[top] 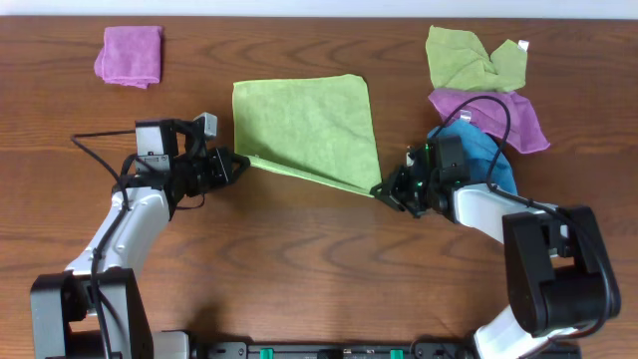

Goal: Fold the cloth
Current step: 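Lift both near corners and fold them forward toward the far edge, then lay the folded edge onto the far edge and release both grippers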

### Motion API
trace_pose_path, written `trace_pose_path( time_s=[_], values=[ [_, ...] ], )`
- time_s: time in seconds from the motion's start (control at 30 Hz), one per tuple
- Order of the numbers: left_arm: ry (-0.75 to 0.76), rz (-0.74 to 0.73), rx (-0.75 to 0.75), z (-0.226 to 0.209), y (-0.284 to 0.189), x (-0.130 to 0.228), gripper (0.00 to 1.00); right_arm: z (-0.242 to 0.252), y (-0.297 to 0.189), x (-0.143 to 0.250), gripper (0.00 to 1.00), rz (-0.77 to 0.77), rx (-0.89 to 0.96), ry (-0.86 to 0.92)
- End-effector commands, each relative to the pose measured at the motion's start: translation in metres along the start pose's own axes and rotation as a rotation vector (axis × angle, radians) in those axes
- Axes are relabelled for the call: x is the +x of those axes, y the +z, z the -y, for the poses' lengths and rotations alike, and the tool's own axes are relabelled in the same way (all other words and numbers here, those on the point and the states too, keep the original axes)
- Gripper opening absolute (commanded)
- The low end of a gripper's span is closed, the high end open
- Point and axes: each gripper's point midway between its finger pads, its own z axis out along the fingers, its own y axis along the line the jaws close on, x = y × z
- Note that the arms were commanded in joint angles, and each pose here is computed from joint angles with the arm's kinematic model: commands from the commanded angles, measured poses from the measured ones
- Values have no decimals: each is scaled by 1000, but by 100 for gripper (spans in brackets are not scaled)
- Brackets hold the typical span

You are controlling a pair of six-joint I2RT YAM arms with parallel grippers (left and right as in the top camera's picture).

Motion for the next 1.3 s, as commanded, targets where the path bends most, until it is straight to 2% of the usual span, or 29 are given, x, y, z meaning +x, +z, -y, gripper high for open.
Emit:
trace_pose_path(
  time_s=[0.0,0.33,0.5,0.67,0.87,1.1,1.27],
  values=[
    [22,18,1,3,-3,-7,6,-6,2,-2,2,1,-12,-16],
    [33,25,-5,3,-3,-9,5,-85,-24,-22,2,-6,-166,-178],
    [62,107,-66,-5,-5,-28,6,-120,-36,-41,2,56,-193,-307],
    [72,270,-206,-23,-14,-63,6,-131,-37,-57,1,147,-142,-388],
    [167,431,-175,-6,-25,-101,6,-142,-32,-64,2,239,-56,-501],
    [184,404,-171,-2,-14,-95,6,-140,-31,-75,2,302,-1,-540],
    [209,369,-179,-11,12,-89,5,-138,-16,-86,1,293,7,-541]
  ],
)
